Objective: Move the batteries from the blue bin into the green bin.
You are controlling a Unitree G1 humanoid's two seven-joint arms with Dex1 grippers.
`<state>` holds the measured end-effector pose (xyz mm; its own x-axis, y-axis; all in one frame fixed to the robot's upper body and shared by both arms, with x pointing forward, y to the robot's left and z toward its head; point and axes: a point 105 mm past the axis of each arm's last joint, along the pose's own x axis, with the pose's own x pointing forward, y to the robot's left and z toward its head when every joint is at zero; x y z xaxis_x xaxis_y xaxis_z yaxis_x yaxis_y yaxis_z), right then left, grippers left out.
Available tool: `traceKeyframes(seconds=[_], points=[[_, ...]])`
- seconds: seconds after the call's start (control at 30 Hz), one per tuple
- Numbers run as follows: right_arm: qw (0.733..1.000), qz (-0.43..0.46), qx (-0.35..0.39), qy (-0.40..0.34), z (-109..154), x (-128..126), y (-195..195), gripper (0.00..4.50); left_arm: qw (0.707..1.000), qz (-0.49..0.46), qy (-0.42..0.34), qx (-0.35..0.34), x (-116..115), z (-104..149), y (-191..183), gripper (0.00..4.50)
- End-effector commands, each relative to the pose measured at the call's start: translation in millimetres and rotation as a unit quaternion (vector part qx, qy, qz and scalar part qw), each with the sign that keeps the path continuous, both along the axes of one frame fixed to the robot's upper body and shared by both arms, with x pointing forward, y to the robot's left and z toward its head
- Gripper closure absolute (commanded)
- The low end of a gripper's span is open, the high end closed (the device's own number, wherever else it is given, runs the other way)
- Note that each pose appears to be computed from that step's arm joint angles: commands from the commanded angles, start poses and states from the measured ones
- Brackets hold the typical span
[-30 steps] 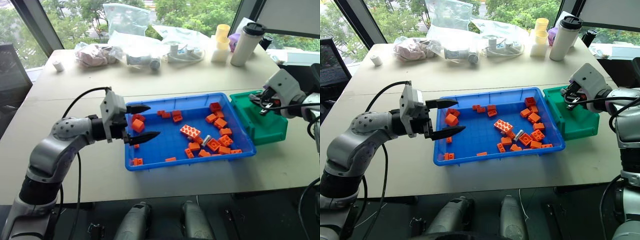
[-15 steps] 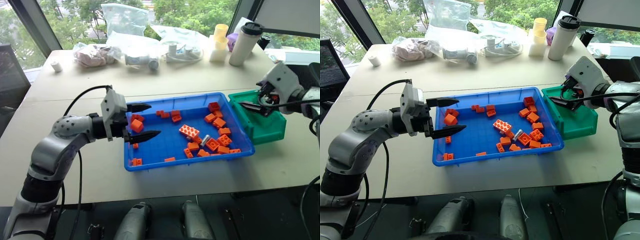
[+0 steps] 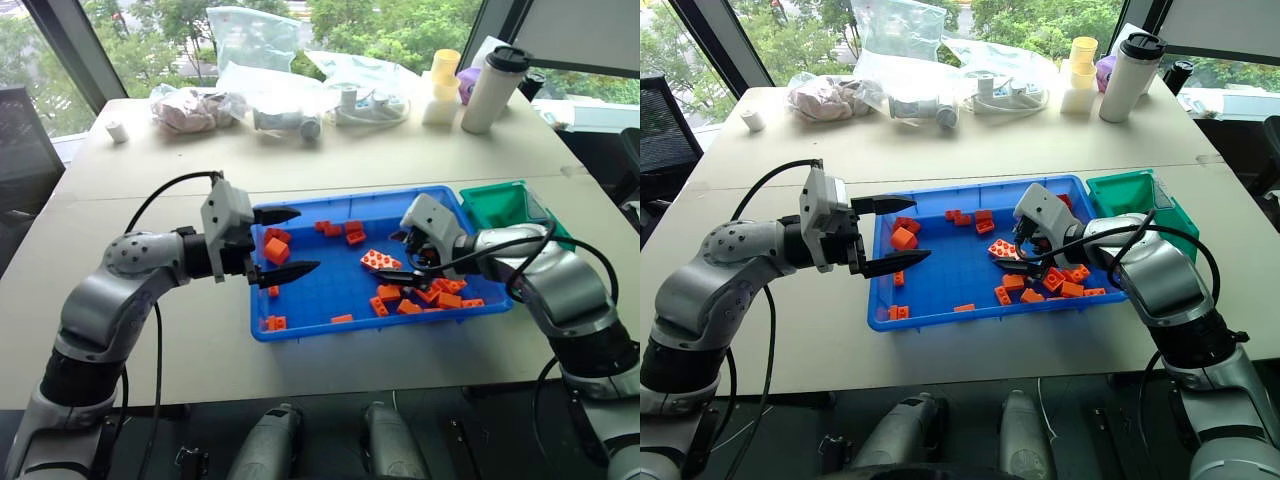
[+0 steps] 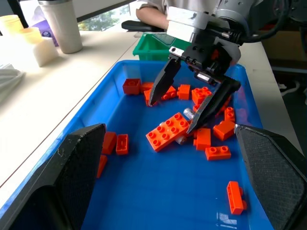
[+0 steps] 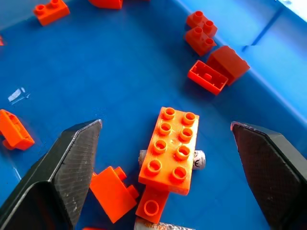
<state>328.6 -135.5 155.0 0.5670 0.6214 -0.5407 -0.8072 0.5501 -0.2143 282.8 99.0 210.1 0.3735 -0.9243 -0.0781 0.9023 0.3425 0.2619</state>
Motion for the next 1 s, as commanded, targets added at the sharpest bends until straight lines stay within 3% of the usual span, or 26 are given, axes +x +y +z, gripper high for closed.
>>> traceKeyframes(seconds=[0.03,0.33,0.43,0.6,0.73,0.9,1.0], points=[[1.000,-0.003,-0.021,-0.013,-3,6,2,0.05,1.000,0.009,-0.024,0.006,-4,9,4,0.00],[1.000,-0.005,-0.030,0.004,-12,9,1,0.05,0.999,0.019,-0.025,0.006,-6,7,6,0.00],[1.000,-0.004,-0.025,0.004,-8,10,2,0.87,0.999,0.022,-0.026,0.006,-6,7,6,0.00],[1.000,-0.005,-0.021,0.010,-6,9,0,3.30,0.999,0.024,-0.028,0.006,-5,6,5,0.00],[1.000,-0.003,-0.013,0.008,-1,9,3,3.36,0.999,0.025,-0.029,0.006,-5,6,4,0.00],[0.998,0.037,0.039,-0.016,29,2,27,3.36,0.999,0.026,-0.031,0.005,-4,6,4,0.00],[0.996,0.065,0.053,-0.009,27,-4,48,3.36,0.999,0.026,-0.033,0.004,-4,7,4,0.00]])
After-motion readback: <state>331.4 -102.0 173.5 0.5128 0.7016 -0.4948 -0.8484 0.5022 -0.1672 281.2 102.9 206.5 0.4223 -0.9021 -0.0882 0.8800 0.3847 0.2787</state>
